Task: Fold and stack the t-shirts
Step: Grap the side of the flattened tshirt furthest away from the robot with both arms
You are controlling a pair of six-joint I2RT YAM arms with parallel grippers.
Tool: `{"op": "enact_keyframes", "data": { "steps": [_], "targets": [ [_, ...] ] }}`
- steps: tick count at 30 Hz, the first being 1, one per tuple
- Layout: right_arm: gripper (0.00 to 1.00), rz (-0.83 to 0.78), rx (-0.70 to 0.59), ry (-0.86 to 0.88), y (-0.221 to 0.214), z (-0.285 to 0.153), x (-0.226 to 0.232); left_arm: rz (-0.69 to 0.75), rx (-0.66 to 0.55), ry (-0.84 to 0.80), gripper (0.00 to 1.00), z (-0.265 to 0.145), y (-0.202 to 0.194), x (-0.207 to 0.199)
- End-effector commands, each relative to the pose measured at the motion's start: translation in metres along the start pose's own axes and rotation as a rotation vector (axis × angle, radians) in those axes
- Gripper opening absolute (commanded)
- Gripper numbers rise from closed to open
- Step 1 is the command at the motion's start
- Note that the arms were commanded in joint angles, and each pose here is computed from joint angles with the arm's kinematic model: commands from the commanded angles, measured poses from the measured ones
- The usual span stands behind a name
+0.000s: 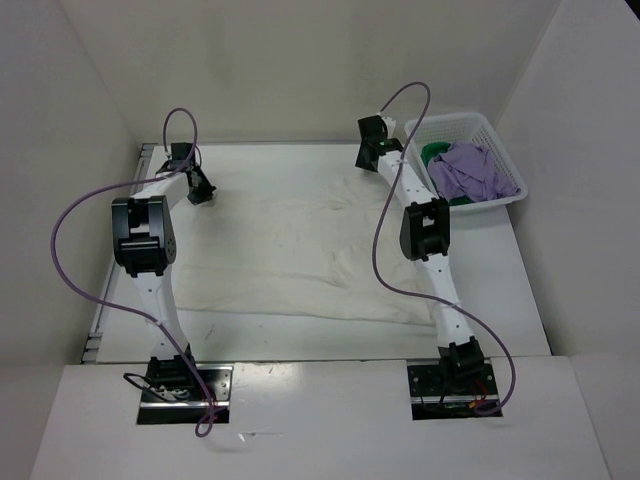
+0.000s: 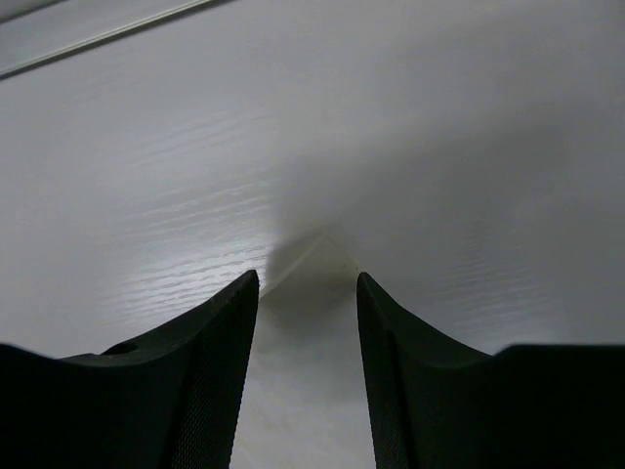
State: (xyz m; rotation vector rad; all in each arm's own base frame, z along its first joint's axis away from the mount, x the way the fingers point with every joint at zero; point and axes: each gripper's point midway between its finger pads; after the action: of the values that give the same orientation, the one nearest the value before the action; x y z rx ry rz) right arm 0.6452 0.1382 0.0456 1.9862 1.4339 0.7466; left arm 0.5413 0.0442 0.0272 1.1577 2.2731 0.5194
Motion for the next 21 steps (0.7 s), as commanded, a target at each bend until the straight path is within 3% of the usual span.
{"op": "enact_keyframes", "data": {
  "steps": [1, 17, 21],
  "targets": [
    [0.51, -0.027, -0.067, -0.075, 0.028, -0.007, -0.020, -0.017, -0.047, -0.062, 0.00, -0.016, 0.021, -0.017],
    [0.52, -0.017, 0.033, 0.023, -0.013, 0.024, -0.008, -0.025, -0.024, -0.061, 0.00, -0.010, 0.015, -0.016],
    [0.37, 0.013, 0.034, 0.041, -0.010, 0.025, -0.008, -0.025, -0.024, -0.061, 0.00, -0.010, 0.015, -0.016]
  ]
}}
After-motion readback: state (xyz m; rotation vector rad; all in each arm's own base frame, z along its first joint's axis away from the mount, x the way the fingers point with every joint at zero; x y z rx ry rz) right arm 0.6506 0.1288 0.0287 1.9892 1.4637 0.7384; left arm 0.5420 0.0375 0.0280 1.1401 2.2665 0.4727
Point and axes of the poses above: each gripper's point midway between its finger pads, its own z axis out along the fingers, its own x axis along the line the jaws close on, y = z × x
